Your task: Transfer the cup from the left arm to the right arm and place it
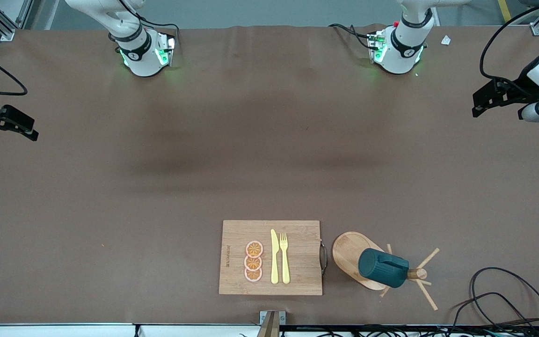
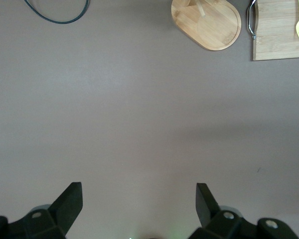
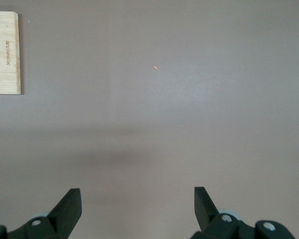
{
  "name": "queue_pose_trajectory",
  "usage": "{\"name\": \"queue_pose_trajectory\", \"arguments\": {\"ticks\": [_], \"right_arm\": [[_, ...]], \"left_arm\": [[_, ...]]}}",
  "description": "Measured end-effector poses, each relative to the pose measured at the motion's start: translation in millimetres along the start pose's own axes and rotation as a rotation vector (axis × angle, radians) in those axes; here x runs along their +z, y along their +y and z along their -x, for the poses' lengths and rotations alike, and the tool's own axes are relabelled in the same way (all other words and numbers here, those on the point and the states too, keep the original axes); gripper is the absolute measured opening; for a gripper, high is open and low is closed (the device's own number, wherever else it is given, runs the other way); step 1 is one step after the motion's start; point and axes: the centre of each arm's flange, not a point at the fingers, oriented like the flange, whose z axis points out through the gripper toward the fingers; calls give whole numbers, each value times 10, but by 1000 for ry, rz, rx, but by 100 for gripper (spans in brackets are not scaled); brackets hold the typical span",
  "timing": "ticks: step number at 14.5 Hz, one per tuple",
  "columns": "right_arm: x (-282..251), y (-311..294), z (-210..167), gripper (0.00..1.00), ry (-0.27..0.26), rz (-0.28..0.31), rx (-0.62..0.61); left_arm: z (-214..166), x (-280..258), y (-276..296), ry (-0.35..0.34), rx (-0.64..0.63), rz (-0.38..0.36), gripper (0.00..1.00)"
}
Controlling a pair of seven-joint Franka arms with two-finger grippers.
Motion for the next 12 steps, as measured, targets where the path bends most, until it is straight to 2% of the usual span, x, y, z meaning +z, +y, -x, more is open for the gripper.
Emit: {"name": "queue_pose_trajectory", "arguments": {"ticks": [7, 10, 12], "right_arm": [[-1, 8, 0, 100, 0, 0, 1], [-2, 8, 0, 100, 0, 0, 1], [-2, 8, 0, 100, 0, 0, 1]], "left_arm": [[0, -30, -28, 4, -6, 6, 100], [-173, 1, -1, 77, -7, 29, 100], [-276, 66, 28, 99, -26, 43, 100]]}}
